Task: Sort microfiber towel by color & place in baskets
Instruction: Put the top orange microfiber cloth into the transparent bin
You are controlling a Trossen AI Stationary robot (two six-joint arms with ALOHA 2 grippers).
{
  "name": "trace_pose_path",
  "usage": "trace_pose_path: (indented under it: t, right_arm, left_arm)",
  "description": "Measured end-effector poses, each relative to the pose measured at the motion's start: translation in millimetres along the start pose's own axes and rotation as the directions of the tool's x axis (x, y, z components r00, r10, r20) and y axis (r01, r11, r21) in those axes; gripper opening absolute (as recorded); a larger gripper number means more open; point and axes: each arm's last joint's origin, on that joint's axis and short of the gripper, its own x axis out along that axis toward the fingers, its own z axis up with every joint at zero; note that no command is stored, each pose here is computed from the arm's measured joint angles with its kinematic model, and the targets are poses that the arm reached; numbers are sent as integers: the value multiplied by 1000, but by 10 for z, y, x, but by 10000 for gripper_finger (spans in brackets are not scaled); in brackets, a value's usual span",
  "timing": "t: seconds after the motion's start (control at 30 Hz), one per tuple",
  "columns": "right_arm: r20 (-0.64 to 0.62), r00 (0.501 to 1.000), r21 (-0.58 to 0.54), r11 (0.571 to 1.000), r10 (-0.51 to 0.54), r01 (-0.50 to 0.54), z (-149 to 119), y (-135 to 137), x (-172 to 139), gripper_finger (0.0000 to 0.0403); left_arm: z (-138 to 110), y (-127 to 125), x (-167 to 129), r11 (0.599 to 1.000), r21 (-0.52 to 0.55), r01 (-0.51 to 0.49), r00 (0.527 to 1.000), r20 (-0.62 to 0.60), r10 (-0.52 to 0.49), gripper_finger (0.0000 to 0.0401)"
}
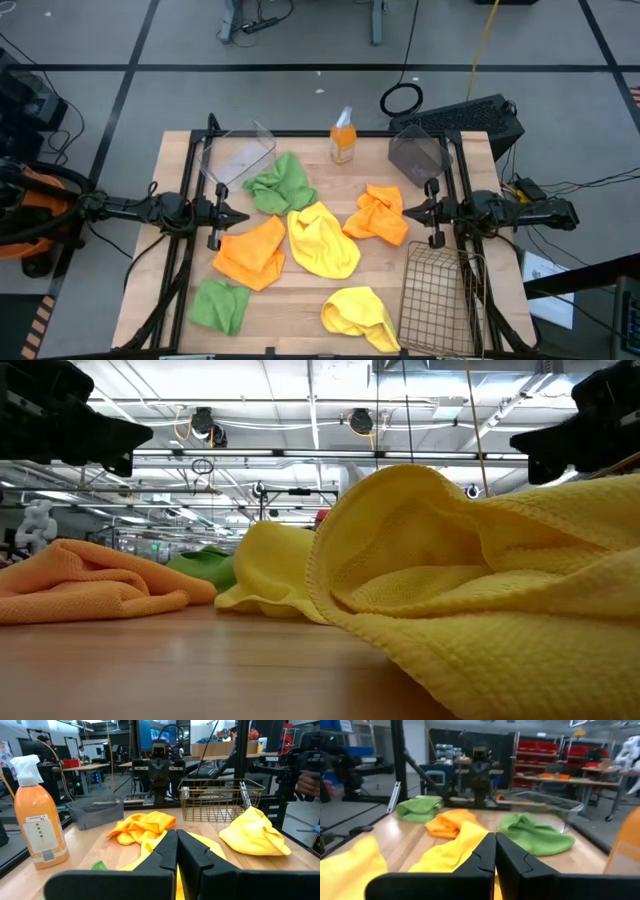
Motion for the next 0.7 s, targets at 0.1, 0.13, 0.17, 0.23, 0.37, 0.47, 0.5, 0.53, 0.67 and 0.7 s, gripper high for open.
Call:
trace_pose_path:
  t: [0.1,0.13,0.17,0.23,0.37,0.47,0.5,0.53,0.67,0.7]
  right_arm:
    - [-15,998,-6,998,-63,63,72,-22,-4,0]
    - [-27,997,-12,997,-70,70,94,-25,-4,0]
    - [-32,997,-17,997,-71,71,125,-27,-3,0]
    - [-28,997,-21,997,-71,71,211,-31,-2,0]
    - [-31,997,-26,997,-71,70,373,-37,18,0]
    - [-23,997,-34,997,-71,70,528,-42,38,0]
    - [-27,997,-46,997,-70,68,581,-43,45,0]
    - [-36,997,-58,996,-67,65,625,-44,53,0]
    - [-70,995,-82,995,-64,58,829,-50,91,0]
    - [-74,995,-84,995,-63,57,887,-51,101,0]
  left_arm:
    - [1,0,0,1000,0,0,1000,1,0,8]
    - [1,0,0,1000,0,0,1000,2,0,8]
    - [3,0,0,1000,0,0,1000,2,0,8]
    - [2,0,0,1000,0,0,1000,3,0,8]
    - [4,0,0,1000,0,0,1000,4,0,8]
    - [3,0,0,1000,0,0,1000,4,0,8]
    - [5,0,0,1000,0,0,1000,4,0,8]
    - [4,0,0,1000,-1,0,1000,4,0,8]
    - [4,0,0,1000,0,0,1000,5,0,8]
    - [4,0,0,1000,0,0,1000,5,0,8]
